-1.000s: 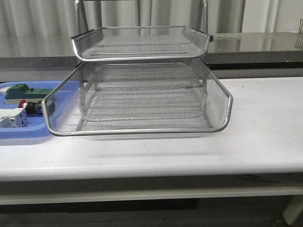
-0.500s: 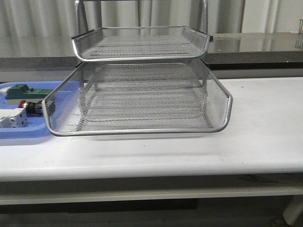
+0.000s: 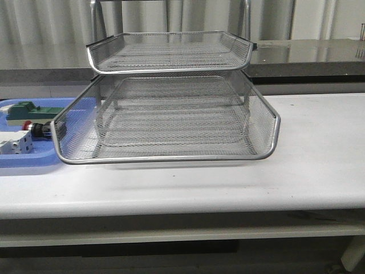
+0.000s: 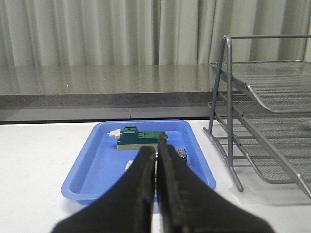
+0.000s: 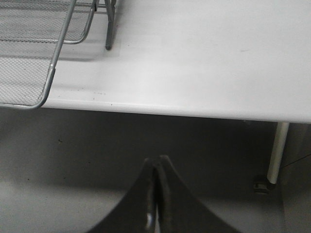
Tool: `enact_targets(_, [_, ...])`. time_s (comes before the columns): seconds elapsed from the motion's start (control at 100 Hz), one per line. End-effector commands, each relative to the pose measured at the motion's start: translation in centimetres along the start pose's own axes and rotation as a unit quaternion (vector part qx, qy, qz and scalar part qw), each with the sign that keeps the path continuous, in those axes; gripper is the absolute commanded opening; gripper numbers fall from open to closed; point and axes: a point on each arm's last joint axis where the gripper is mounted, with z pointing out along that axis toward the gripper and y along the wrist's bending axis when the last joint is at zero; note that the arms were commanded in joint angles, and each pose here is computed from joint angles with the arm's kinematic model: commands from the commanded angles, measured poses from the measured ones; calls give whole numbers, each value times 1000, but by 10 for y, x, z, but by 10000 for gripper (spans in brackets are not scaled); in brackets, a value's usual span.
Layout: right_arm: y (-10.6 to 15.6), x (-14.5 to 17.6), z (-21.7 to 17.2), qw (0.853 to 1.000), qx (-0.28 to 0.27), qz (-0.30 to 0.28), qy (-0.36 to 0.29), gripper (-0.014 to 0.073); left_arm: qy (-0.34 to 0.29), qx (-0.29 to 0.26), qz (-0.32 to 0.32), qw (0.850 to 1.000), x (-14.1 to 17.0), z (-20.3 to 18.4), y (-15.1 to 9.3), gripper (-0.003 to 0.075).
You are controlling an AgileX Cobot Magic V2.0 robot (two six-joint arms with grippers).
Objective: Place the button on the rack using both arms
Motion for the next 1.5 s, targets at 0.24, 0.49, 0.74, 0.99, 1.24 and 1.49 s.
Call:
enact_targets(0.24, [0, -11, -6, 999, 1, -5, -42, -68, -78, 8, -28, 997, -6, -3, -1, 4])
enact_targets(0.49, [0, -11, -6, 999, 1, -5, -42, -68, -39, 10, -113, 993, -38, 1, -1, 4])
enact_targets(0.74, [0, -11, -6, 999, 1, -5, -42, -68, 96, 12, -107, 990, -85, 36, -5, 4])
enact_targets(0.99, [0, -11, -6, 999, 1, -5, -42, -68, 251, 4, -66, 966, -118, 104, -6, 4])
enact_targets(1.24, [0, -11, -6, 999, 1, -5, -42, -68, 346, 5, -3, 938, -129, 173, -4, 4])
enact_targets(1.49, [0, -11, -6, 999, 1, -5, -42, -68, 409, 25, 43, 911, -120, 226, -5, 4])
